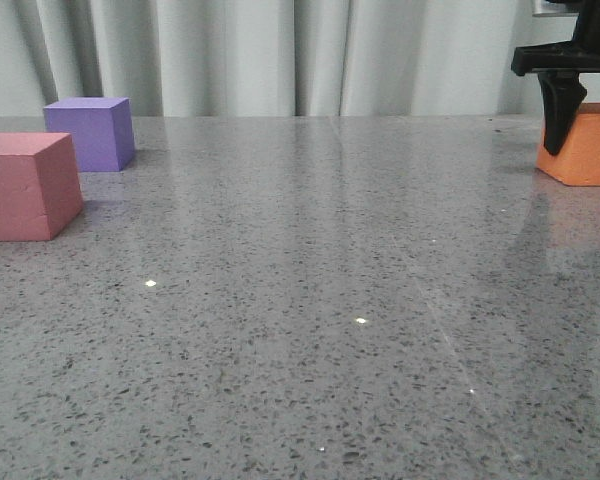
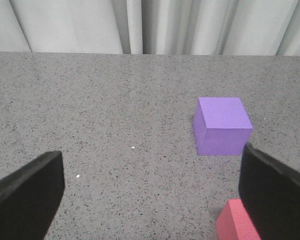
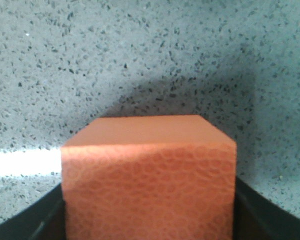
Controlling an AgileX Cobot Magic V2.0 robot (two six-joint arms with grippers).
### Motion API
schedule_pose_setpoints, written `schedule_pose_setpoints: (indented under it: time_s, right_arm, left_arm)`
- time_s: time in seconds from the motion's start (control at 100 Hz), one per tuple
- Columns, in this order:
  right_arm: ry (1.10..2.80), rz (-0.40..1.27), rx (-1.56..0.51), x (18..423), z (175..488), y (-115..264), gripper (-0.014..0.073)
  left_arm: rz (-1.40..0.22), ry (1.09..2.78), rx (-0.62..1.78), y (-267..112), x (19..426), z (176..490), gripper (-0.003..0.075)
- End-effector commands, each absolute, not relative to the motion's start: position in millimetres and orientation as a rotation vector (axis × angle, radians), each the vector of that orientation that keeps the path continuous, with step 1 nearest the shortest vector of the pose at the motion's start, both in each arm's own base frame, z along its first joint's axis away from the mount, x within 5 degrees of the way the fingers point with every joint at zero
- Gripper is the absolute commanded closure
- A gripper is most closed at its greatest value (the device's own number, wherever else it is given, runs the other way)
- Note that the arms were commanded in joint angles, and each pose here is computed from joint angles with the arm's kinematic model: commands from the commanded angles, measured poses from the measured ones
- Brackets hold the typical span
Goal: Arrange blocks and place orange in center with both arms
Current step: 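Lift the orange cube and carry it toward the table center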
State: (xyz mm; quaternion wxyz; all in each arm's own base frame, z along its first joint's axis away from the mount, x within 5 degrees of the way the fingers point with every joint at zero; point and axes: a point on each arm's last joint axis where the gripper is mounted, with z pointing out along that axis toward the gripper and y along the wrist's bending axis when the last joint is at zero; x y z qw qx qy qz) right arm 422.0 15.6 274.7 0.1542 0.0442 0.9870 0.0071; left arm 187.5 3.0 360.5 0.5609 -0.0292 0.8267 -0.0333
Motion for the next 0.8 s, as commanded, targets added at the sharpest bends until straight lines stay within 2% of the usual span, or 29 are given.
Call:
schedule_pose_setpoints:
  time_s: [0.0,0.17,0.34,0.5,0.79]
  right_arm:
    - [2.729,0.03,0.122,416,308,12,0.0398]
    - [2.746,0.033,0.113,413,318,16,0.0398]
    - [2.7,0.052,0.048,411,350,35,0.0399]
    - [2.656,0.096,-0.044,405,371,73,0.0403]
    - [2.64,0.204,-0.168,384,373,153,0.0403]
  left_arm:
    - [-0.092,1.841,-0.09,3,188,378,0.0041]
    - [-0.092,1.841,-0.09,3,188,378,0.0041]
    - [-0.092,1.84,-0.09,3,187,379,0.0041]
    - [-0.095,1.862,-0.088,3,187,377,0.0041]
    - [-0.103,1.901,-0.086,2,186,374,0.0041]
